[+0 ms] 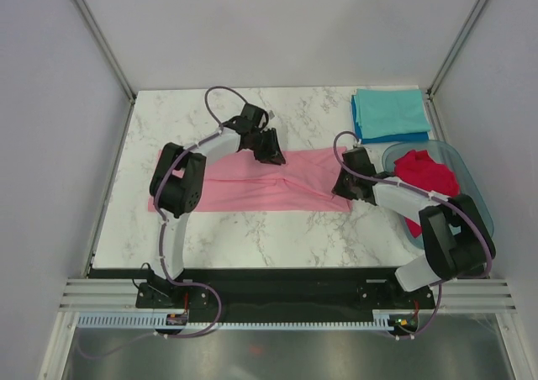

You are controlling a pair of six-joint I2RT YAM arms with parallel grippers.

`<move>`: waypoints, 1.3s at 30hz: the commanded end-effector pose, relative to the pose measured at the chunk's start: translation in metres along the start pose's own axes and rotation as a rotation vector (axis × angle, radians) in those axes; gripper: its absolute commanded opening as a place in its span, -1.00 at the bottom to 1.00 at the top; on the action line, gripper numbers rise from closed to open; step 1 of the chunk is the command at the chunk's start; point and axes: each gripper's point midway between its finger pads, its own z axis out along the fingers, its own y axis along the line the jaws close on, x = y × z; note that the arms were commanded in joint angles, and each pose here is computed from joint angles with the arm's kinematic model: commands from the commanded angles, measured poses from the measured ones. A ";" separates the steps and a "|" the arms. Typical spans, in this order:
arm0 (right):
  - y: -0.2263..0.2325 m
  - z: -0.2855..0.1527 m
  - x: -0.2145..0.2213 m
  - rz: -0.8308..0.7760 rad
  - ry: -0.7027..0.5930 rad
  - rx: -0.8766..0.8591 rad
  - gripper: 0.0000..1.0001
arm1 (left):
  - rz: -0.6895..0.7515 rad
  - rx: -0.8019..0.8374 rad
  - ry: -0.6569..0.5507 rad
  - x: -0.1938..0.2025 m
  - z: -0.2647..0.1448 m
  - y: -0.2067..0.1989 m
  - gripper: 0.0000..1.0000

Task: Fold and stack the t-shirts
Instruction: Fold the tshirt

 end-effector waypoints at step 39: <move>0.025 0.111 -0.143 -0.093 -0.129 0.065 -0.50 | -0.186 -0.072 -0.549 -0.041 -0.276 0.056 -0.38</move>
